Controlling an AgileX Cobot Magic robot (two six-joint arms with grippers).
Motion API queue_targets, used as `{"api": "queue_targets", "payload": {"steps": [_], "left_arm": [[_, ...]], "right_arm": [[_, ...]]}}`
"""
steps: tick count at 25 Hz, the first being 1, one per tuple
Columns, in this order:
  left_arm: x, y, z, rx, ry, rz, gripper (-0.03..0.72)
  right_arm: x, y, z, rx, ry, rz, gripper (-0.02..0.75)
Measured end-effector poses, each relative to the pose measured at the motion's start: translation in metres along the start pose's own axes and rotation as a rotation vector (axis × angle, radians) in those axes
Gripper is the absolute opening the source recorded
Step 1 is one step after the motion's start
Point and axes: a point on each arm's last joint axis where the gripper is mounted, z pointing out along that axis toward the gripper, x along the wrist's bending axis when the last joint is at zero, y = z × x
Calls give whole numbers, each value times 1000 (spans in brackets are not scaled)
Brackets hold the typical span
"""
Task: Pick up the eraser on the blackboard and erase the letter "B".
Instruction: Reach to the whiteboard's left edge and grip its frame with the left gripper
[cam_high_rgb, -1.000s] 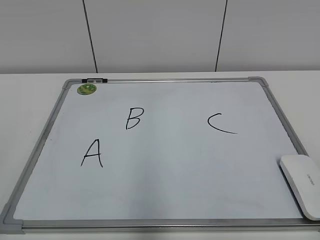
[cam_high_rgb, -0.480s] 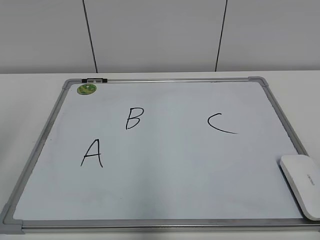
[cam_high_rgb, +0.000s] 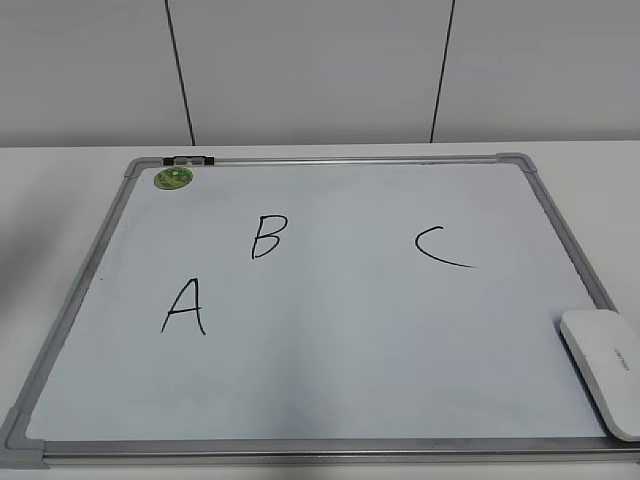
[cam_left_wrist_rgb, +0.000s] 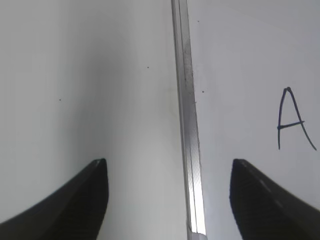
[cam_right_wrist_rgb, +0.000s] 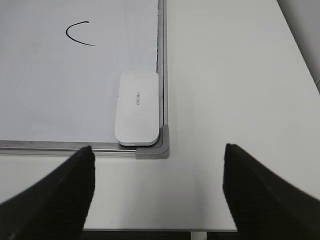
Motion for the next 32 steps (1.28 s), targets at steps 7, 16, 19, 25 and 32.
{"api": "queue_targets", "payload": {"steps": [7, 16, 19, 25, 32], "left_arm": [[3, 27, 66, 117, -27, -18, 563], [8, 30, 139, 235, -44, -61, 474], [8, 34, 152, 244, -54, -66, 463], [8, 42, 175, 264, -85, -49, 443], [8, 40, 186, 289, -89, -49, 389]], "right_arm": [[0, 0, 0, 0, 0, 0, 591], [0, 0, 0, 0, 0, 0, 591], [0, 0, 0, 0, 0, 0, 591], [0, 0, 0, 0, 0, 0, 591], [0, 0, 0, 0, 0, 0, 591]]}}
